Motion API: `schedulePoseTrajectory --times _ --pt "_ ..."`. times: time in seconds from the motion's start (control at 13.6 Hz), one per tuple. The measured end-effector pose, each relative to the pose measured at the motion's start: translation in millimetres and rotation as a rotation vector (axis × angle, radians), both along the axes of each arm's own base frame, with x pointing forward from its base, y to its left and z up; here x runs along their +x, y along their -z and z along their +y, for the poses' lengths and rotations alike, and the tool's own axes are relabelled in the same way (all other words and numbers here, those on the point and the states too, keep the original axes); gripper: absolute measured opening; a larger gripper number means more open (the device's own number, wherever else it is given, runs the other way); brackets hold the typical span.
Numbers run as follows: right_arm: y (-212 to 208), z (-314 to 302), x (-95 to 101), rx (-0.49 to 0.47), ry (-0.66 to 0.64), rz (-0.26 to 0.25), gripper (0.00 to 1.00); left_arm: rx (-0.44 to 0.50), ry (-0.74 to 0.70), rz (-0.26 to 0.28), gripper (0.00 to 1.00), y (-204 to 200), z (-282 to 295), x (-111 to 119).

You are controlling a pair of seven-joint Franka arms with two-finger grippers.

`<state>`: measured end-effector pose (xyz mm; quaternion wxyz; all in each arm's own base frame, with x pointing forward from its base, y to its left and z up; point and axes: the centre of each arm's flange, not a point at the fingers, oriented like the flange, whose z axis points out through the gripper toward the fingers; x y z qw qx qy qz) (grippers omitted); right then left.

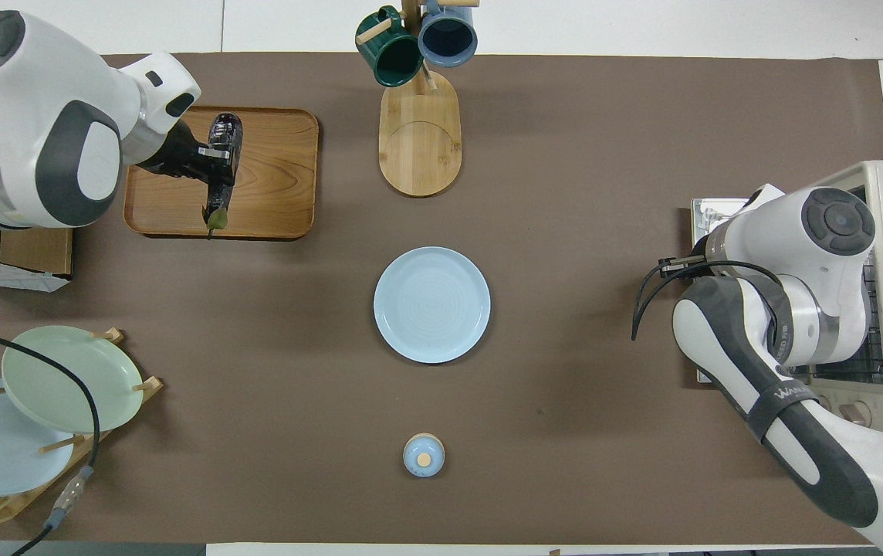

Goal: Put eggplant into oven
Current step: 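Carry the eggplant with the left gripper onto the light blue plate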

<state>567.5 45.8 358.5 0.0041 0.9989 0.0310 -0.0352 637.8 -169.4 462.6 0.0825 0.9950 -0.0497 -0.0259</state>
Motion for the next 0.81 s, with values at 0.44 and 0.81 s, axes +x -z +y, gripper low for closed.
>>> schedulePoseTrajectory --times 0.44,0.81 --pt "-138 -24 -5.1 0.001 0.060 0.023 0.07 -0.007 -0.049 0.014 0.28 2 -157 -110" --pt "-137 -16 -10.8 0.001 0.045 0.031 0.31 -0.038 -0.050 -0.053 0.28 82 -230 -187"
